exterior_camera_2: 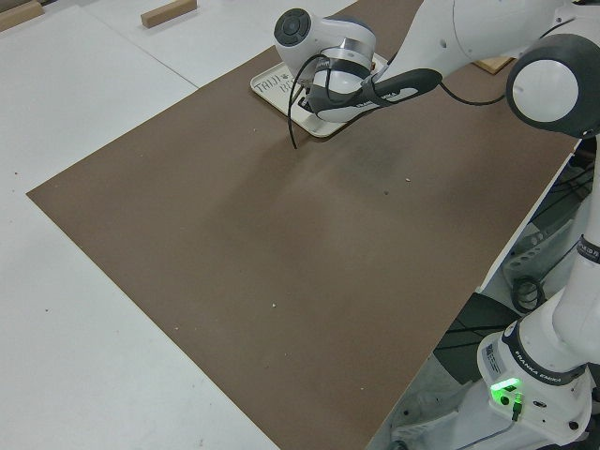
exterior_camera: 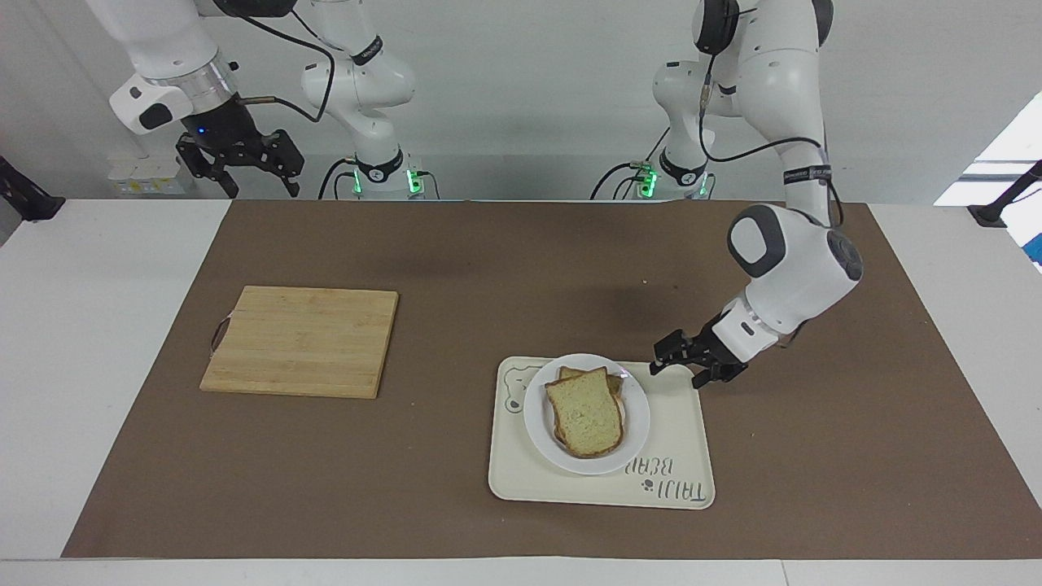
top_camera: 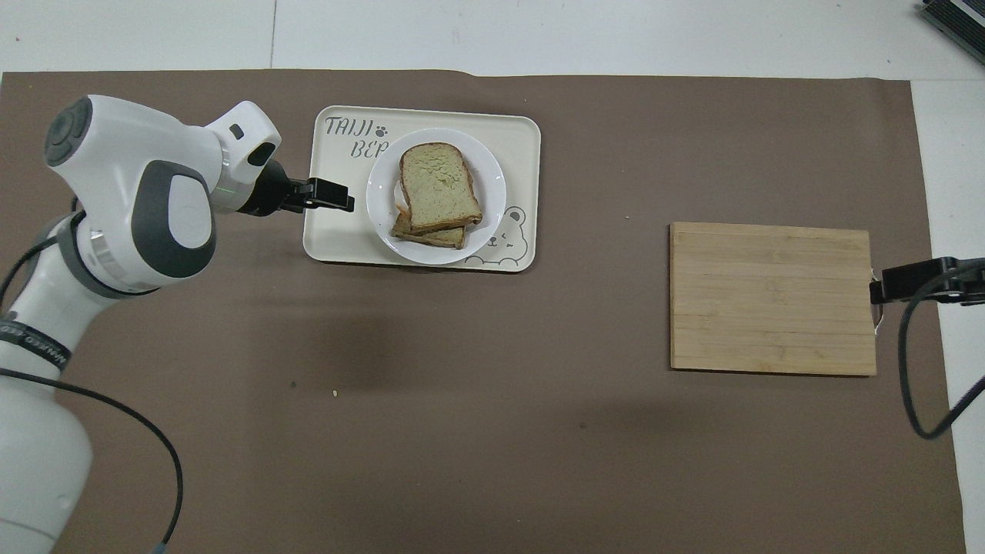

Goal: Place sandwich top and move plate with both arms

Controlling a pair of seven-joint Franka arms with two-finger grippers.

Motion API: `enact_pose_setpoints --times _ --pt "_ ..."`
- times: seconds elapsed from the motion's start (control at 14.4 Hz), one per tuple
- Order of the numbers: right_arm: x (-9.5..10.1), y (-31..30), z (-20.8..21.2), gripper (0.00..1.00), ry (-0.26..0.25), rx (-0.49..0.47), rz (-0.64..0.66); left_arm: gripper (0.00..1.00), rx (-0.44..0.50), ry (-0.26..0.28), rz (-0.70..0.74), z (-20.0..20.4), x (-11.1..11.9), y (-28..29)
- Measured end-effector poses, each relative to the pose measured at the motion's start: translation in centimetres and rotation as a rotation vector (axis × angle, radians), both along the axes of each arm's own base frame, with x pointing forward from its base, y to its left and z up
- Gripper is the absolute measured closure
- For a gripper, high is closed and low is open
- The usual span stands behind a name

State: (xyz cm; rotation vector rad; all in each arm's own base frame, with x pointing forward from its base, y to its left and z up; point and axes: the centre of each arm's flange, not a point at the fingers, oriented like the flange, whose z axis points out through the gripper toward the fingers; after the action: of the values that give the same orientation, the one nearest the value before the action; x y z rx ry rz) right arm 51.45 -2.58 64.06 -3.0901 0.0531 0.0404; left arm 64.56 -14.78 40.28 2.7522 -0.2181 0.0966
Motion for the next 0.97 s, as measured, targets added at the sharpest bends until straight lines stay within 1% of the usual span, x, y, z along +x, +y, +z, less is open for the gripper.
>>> enact_pose_setpoints --times 0.14,0.35,0.48,0.55,0.76,0.97 --pt "0.0 0.0 0.0 0.00 0.000 0.000 0.000 0.00 0.086 -0.017 -0.027 5.1 -1.5 1.5" --pt "0.0 0.1 0.0 0.00 0.000 0.000 0.001 0.00 0.214 -0.067 -0.070 12.6 -3.7 4.4" --pt "0.0 0.1 0.0 0.00 0.000 0.000 0.001 0.00 0.284 -0.084 -0.095 17.5 -4.8 5.4" --pt "0.0 0.1 0.0 0.00 0.000 0.000 0.001 0.00 0.302 -0.078 -0.100 19.6 -5.3 5.8" --pt "0.0 0.1 0.0 0.00 0.000 0.000 0.001 0.00 0.323 -0.030 -0.097 24.8 -7.2 8.5" --pt "0.0 0.1 0.0 0.00 0.000 0.000 0.001 0.00 0.331 -0.024 -0.140 28.7 -10.1 11.7"
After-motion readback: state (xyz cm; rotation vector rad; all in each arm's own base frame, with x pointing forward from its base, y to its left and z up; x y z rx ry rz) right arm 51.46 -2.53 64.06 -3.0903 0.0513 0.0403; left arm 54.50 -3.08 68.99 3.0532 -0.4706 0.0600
